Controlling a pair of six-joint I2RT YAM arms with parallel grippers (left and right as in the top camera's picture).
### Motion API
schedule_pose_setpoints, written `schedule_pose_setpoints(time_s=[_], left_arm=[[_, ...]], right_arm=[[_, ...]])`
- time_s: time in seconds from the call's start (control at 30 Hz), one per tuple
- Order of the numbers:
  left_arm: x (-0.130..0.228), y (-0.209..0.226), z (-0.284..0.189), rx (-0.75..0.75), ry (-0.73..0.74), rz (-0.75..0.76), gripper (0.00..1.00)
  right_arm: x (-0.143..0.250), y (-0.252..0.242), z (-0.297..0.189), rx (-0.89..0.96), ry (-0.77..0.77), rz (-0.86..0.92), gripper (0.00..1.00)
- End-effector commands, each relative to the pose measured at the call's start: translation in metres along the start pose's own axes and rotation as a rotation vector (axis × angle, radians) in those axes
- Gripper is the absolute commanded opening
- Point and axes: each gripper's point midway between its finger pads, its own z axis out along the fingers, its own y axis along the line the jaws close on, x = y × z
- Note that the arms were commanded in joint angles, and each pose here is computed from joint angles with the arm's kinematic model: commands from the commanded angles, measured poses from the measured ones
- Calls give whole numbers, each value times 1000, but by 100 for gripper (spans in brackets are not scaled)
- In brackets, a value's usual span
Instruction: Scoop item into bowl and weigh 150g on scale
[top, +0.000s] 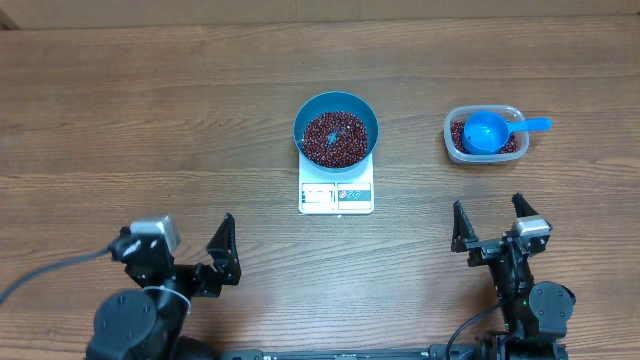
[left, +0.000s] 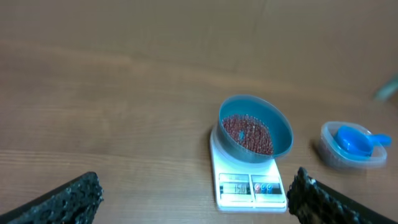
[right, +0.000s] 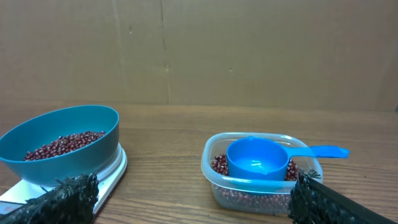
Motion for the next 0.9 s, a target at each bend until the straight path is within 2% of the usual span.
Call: schedule_pose_setpoints(time_s=[0.0,0.2,0.47,0.67,0.87], left_arm=[[11,9,4,3,-87,-5,100],[15,14,14,68,-320,-54,100],[24,9,38,143,-441,-65,100],[52,11,58,177,-442,-56,100],[89,23,75,122,-289,-34,99]], right_arm=[[3,0,1,2,2,6,100],[3,0,1,2,2,6,100],[3,0,1,2,2,6,100],[3,0,1,2,2,6,100],[3,0,1,2,2,6,100]])
